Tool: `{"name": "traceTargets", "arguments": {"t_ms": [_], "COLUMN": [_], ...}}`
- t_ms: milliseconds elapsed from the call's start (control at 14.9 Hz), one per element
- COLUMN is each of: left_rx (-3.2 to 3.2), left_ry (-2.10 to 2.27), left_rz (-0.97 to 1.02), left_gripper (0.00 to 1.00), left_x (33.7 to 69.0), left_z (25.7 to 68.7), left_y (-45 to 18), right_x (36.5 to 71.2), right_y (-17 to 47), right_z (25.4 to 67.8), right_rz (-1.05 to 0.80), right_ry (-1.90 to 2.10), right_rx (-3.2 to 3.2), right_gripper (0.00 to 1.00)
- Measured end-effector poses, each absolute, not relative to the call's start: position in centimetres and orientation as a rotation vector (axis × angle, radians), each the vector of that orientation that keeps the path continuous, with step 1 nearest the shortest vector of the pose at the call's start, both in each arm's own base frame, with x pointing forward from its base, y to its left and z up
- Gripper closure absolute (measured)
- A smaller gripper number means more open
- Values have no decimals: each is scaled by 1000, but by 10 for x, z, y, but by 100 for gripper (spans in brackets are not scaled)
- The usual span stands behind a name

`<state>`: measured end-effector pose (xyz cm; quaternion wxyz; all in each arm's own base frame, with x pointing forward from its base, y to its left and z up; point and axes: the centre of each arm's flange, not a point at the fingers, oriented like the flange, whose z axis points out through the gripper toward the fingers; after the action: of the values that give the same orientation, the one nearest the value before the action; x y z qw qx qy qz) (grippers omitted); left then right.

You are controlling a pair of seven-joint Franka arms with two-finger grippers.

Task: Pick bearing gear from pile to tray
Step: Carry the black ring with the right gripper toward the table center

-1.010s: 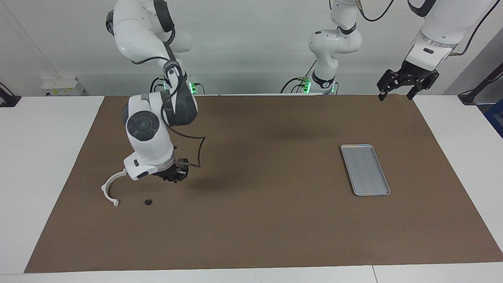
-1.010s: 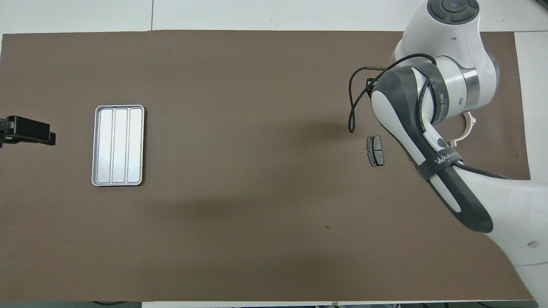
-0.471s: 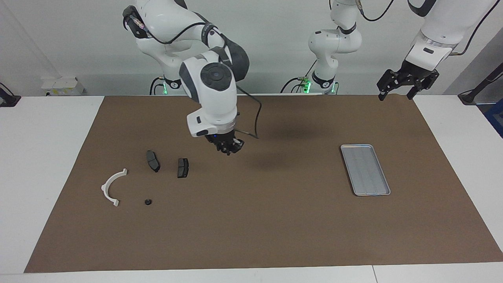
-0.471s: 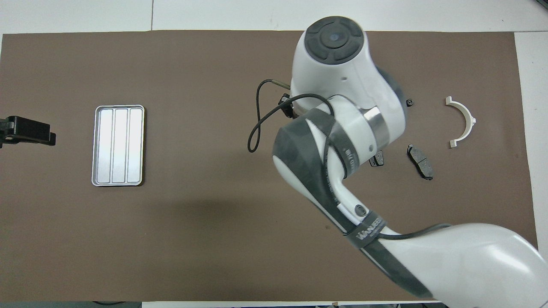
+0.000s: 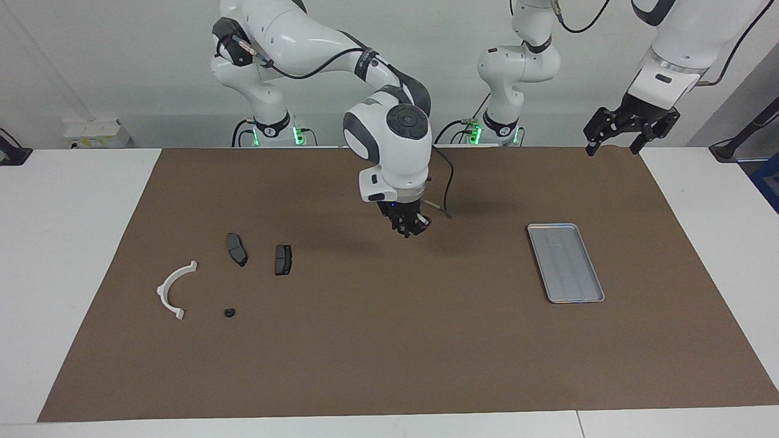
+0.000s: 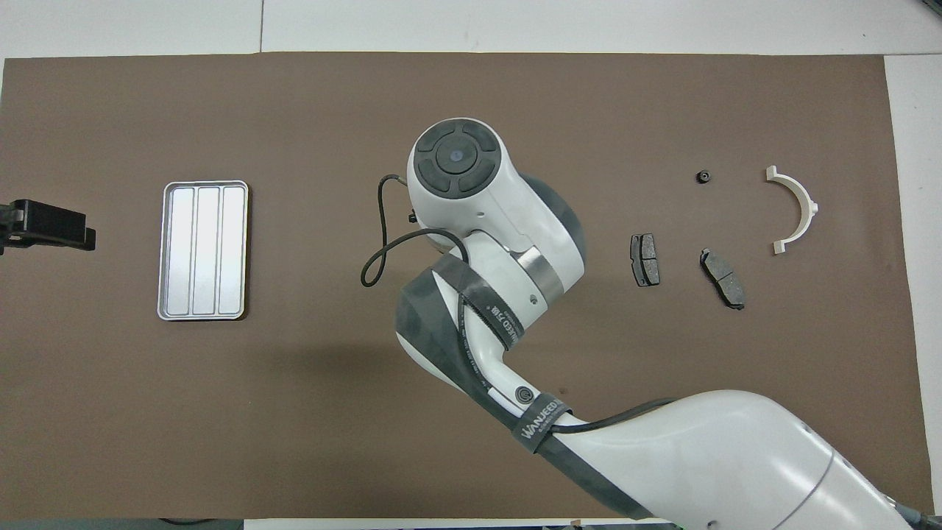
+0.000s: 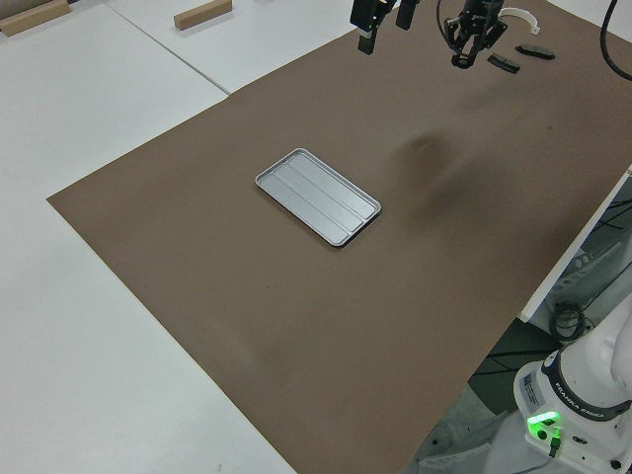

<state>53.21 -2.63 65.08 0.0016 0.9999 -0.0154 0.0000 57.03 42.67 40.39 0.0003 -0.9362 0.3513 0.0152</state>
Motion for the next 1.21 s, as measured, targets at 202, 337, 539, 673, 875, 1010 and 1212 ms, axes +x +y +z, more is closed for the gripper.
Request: {"name": "traceTargets", "arguments": {"t_ms": [202,337,539,673,875,1010,1212], "left_rx": [3138,3138,3138,3138,3138,3138,3138], "left_ry": [-48,-48,-48,-48,-48,-48,-48], "left_rz": [0,0,0,0,0,0,0], "left_gripper": [0,0,0,0,0,0,0], "left_x": [532,532,532,532,532,532,532], "left_z": [651,651,651,651,651,651,651], "left_y": [-26,-26,-26,-26,-26,-26,-26], "right_x": [557,548,541,539,538,538,539], "right_y": [461,477,479,472,467,465,463], "right_z": [364,342,313,295,289,288,289], "right_rz": [11,-18,-50,-62,-63,-62,-59], "right_ry": [1149,1150,1124,1111,1113,1116,1153], "right_rx": [-2920,-2922,-2931,-2940,-2937,-2938,-2935], "right_gripper": [64,64,64,64,64,64,49]}}
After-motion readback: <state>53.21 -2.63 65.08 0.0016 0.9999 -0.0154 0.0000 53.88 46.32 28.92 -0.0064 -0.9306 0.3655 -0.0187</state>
